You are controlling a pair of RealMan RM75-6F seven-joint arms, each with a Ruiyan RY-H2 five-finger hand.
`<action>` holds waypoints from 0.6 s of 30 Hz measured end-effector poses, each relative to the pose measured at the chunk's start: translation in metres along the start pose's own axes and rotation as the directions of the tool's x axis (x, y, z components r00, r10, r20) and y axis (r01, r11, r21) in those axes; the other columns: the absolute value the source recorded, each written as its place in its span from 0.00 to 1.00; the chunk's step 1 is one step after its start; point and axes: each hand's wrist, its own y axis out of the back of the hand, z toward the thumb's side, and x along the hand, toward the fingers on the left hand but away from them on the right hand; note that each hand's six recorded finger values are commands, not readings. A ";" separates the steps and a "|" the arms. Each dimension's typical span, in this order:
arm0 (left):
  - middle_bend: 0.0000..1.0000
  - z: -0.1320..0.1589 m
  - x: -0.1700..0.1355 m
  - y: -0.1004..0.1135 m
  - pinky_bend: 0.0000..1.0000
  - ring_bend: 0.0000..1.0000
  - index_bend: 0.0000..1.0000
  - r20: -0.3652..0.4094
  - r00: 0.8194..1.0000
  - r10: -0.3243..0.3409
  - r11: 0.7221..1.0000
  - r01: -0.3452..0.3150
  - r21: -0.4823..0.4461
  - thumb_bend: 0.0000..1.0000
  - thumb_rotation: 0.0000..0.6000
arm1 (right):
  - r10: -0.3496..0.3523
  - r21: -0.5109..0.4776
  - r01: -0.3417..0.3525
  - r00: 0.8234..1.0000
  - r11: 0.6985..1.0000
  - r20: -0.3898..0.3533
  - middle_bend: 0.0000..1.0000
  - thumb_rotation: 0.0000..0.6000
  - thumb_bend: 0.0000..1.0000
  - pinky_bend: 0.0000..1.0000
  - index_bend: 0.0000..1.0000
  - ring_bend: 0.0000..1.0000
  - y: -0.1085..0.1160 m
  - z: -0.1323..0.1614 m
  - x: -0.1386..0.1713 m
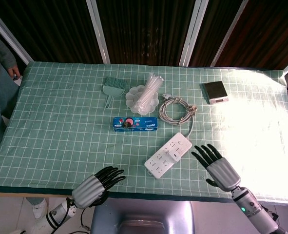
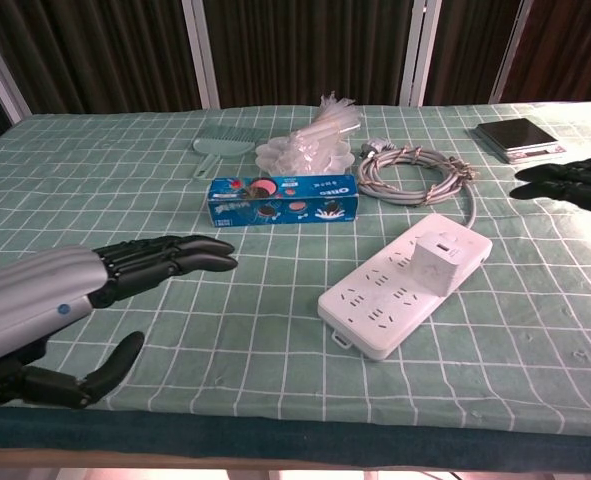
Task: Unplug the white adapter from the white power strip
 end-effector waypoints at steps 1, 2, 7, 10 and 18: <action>0.01 0.003 0.006 -0.001 0.12 0.00 0.00 0.000 1.000 -0.002 1.000 0.002 -0.005 0.82 0.81 | 0.003 0.002 -0.003 1.000 1.000 -0.018 0.00 1.00 0.16 0.00 0.00 0.00 -0.001 0.005 -0.008; 0.01 0.006 0.014 -0.004 0.11 0.00 0.00 -0.001 1.000 -0.006 1.000 0.006 -0.010 0.83 0.79 | 0.005 0.002 -0.005 1.000 1.000 -0.030 0.00 1.00 0.16 0.00 0.00 0.00 -0.001 0.008 -0.013; 0.00 0.017 0.043 -0.017 0.10 0.00 0.00 -0.009 0.999 -0.039 0.999 0.039 -0.011 0.83 0.78 | 0.024 -0.002 -0.024 0.997 1.000 -0.077 0.00 1.00 0.16 0.00 0.00 0.00 -0.005 0.020 -0.038; 0.00 0.025 0.059 -0.028 0.09 0.00 0.00 -0.012 0.998 -0.067 0.998 0.067 -0.014 0.83 0.77 | 0.031 -0.001 -0.031 0.995 1.000 -0.094 0.00 1.00 0.16 0.00 0.00 0.00 -0.007 0.025 -0.050; 0.00 0.042 0.089 -0.045 0.04 0.00 0.00 -0.006 0.998 -0.067 0.998 0.067 0.019 0.85 0.72 | 0.048 0.001 -0.049 0.993 0.999 -0.104 0.00 1.00 0.16 0.00 0.00 0.00 -0.008 0.029 -0.065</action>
